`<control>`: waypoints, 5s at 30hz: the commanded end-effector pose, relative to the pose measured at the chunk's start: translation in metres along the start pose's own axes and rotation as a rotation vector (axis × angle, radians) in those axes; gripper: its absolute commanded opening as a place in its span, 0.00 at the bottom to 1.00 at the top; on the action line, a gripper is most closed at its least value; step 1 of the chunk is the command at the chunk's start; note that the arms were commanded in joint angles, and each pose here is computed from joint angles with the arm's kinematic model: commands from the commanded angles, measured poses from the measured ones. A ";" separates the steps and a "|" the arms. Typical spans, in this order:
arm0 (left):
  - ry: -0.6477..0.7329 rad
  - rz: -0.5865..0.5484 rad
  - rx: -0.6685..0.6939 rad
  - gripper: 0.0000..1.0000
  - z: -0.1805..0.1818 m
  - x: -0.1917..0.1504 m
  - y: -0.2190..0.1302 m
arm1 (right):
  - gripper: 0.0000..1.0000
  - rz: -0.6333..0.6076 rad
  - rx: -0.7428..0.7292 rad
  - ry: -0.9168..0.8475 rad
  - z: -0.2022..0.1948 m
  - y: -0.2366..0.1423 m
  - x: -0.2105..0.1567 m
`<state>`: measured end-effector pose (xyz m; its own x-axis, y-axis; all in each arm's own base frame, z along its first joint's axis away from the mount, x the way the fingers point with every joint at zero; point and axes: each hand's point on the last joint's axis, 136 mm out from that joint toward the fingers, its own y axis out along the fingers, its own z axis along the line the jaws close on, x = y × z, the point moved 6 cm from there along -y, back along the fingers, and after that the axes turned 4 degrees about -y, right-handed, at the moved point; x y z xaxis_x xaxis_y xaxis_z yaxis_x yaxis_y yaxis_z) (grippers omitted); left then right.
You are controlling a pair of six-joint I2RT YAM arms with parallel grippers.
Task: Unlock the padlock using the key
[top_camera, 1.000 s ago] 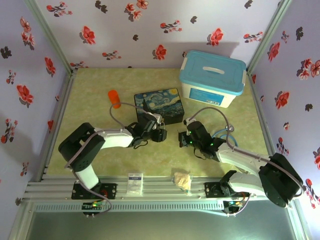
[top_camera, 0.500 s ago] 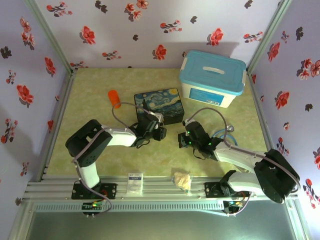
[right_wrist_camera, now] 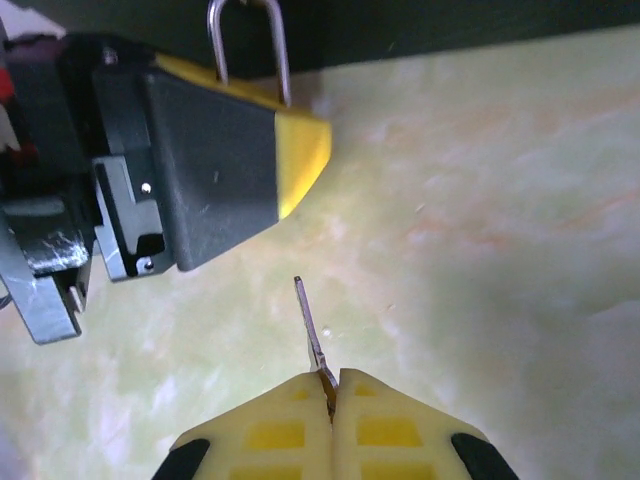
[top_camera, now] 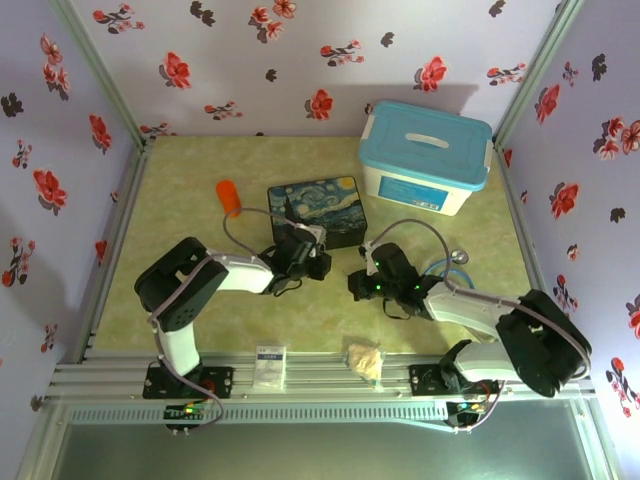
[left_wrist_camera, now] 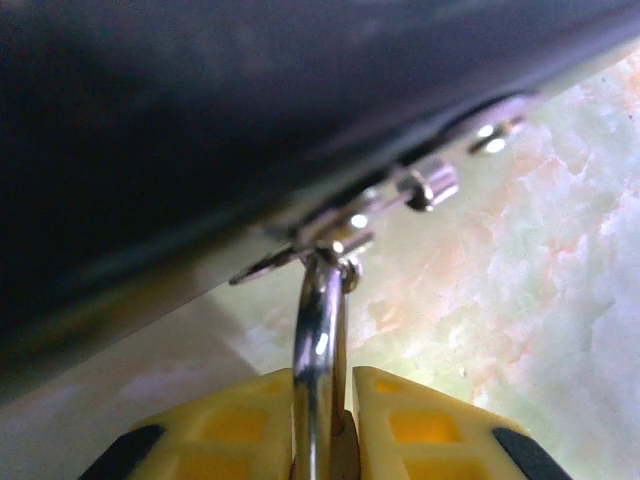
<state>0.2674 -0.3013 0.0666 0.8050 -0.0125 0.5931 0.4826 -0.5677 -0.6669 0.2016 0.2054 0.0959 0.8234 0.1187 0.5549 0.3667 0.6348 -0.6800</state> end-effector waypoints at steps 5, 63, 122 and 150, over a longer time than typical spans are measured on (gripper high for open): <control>-0.125 -0.022 -0.065 0.04 -0.008 0.002 -0.017 | 0.00 0.101 0.269 0.051 0.021 0.001 -0.008; -0.423 -0.180 -0.273 0.01 -0.022 0.023 -0.060 | 0.00 0.110 0.504 0.230 0.022 0.041 0.010; -0.469 -0.195 -0.372 0.00 -0.022 0.019 -0.060 | 0.00 -0.132 0.603 0.345 0.014 0.040 0.047; -0.498 -0.217 -0.387 0.00 -0.024 0.020 -0.053 | 0.00 -0.328 0.579 0.486 0.022 0.028 0.063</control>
<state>0.2622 -0.2725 0.1186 0.7590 0.5249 0.3851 0.6451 -0.6861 -0.3363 0.2379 0.2477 0.0979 0.9288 -0.2833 0.2391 0.3336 0.9200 -0.2055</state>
